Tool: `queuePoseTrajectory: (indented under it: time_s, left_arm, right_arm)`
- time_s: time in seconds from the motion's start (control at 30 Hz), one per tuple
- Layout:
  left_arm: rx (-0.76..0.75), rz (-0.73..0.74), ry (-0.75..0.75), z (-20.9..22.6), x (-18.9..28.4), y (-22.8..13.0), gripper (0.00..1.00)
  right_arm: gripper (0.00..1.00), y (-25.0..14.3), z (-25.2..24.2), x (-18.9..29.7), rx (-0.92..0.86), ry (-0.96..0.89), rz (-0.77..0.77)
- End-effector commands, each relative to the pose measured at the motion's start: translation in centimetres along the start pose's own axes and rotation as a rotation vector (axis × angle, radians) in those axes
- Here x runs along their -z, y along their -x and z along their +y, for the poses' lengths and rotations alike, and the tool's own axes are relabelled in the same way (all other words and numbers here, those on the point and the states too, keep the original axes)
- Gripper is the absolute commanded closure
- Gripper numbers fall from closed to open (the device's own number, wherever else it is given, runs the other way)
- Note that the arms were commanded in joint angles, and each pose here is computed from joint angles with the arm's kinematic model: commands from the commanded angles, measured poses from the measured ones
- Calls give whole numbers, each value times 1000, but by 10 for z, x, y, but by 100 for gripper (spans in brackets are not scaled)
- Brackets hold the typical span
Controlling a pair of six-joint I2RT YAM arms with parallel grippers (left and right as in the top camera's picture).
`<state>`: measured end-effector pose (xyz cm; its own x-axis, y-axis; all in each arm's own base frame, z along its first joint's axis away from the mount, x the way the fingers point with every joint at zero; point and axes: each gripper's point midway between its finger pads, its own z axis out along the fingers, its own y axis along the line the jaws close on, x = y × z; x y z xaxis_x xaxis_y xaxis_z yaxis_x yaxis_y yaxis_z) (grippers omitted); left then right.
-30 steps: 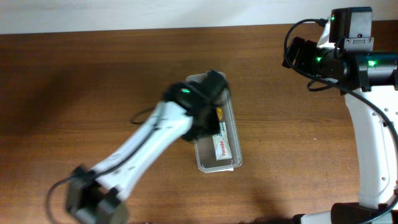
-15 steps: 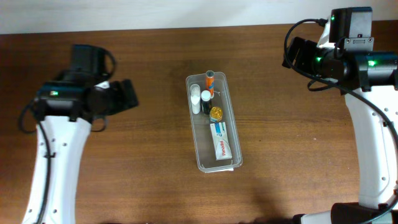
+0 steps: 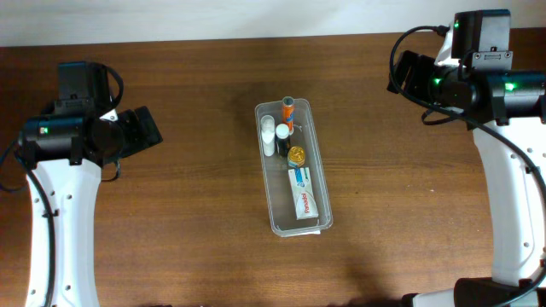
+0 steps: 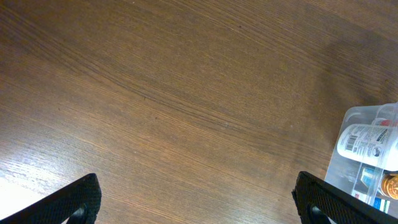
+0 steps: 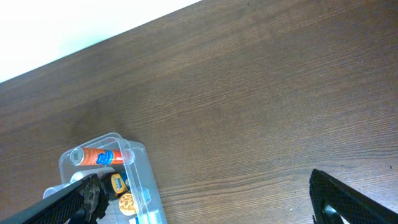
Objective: Pack container
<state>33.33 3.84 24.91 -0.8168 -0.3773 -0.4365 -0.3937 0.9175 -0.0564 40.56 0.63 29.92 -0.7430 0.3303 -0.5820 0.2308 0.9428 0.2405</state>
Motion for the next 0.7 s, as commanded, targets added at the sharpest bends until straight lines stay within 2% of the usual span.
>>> queuePoseTrajectory:
  time_s: [0.0,0.5,0.67]
  left_arm:
    - [-14,-18,11,3,3,4,1]
    - [-14,-18,11,3,3,4,1]
    - [-14,-18,11,3,3,4,1]
  right_arm:
    - [2,3,1,1,-3,6,-7]
    - [2,0,-3,1,12,-13,4]
    - [2,-9,-4,20,94,-11,12]
